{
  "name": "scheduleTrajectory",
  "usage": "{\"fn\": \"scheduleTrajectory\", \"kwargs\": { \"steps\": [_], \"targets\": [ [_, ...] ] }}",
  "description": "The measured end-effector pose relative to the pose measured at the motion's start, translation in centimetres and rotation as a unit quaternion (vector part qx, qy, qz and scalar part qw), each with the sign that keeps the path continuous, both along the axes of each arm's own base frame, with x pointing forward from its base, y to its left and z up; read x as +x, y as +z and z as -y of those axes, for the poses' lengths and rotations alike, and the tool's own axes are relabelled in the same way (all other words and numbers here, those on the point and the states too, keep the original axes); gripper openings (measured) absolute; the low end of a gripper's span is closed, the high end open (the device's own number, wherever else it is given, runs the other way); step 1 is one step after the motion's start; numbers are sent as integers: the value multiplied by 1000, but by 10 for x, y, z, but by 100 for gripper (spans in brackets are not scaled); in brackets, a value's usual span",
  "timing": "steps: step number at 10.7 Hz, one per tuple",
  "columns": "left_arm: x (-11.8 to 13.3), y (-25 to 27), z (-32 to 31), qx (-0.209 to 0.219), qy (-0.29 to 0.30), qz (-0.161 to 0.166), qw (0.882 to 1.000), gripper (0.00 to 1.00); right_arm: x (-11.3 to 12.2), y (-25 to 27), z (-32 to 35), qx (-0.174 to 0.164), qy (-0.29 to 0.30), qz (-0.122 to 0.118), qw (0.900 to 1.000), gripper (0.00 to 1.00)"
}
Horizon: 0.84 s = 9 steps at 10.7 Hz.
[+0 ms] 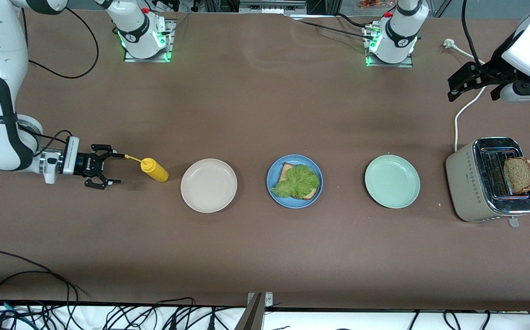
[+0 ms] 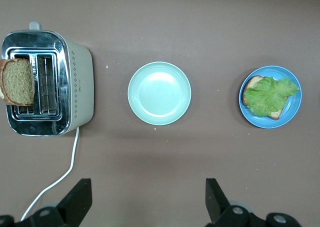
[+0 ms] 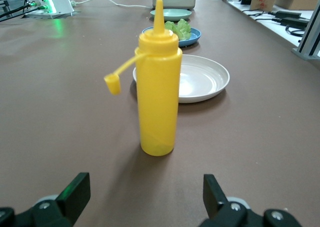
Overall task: Make sandwich in blue plate with both arms
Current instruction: 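Grasp the yellow squeeze bottle with the right gripper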
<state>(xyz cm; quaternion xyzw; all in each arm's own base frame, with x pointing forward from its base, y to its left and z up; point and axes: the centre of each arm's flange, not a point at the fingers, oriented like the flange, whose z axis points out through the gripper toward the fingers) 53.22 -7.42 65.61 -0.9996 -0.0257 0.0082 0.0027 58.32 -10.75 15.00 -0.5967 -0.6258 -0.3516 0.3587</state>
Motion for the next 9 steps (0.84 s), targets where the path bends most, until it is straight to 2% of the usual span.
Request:
{"fn": "scheduleTrajectory", "kwargs": {
  "steps": [5, 9],
  "targets": [
    [0, 0, 0, 0, 0, 0, 1000, 100, 18, -30, -66, 65, -22, 12, 998, 100],
    [0, 0, 0, 0, 0, 0, 1000, 100, 23, -43, -107, 79, -32, 10, 996, 100]
  ]
}}
